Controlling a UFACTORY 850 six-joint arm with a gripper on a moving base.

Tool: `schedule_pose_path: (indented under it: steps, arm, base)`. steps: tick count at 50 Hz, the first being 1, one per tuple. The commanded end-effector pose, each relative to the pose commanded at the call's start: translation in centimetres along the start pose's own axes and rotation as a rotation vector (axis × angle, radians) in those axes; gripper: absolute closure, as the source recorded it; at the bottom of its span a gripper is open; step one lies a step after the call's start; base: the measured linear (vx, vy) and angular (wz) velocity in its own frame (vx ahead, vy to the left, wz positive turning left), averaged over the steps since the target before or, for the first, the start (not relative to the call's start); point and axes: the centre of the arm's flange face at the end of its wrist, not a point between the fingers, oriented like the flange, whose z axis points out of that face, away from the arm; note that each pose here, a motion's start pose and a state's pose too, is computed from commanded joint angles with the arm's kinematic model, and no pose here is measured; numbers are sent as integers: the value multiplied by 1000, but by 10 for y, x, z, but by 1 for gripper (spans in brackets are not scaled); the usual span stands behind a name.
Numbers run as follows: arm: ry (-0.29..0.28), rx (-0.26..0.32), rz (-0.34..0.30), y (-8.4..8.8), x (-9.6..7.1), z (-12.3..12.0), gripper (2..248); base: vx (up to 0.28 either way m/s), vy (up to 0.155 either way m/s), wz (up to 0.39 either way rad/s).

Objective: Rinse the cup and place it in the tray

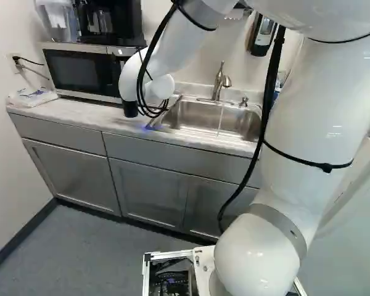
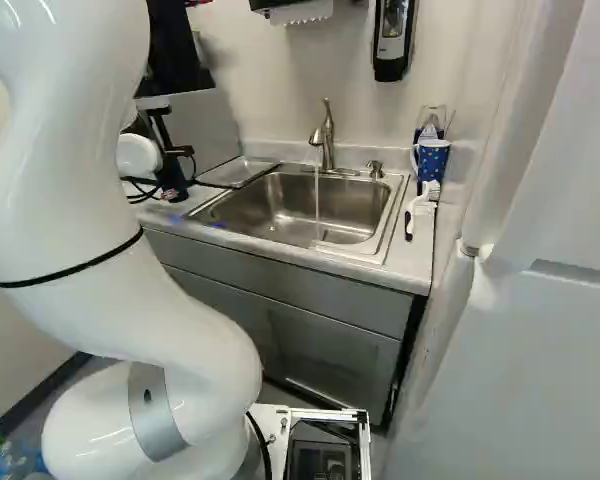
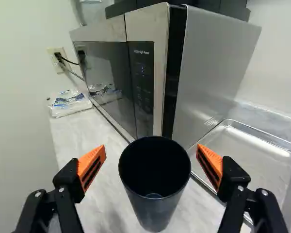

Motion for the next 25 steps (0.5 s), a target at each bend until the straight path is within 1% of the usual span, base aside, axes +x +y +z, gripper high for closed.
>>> schedule_pose_path:
  steps: [25]
  arm:
    - [33,-6,1,3,-21,-4,3]
  base:
    - [0,0,0]
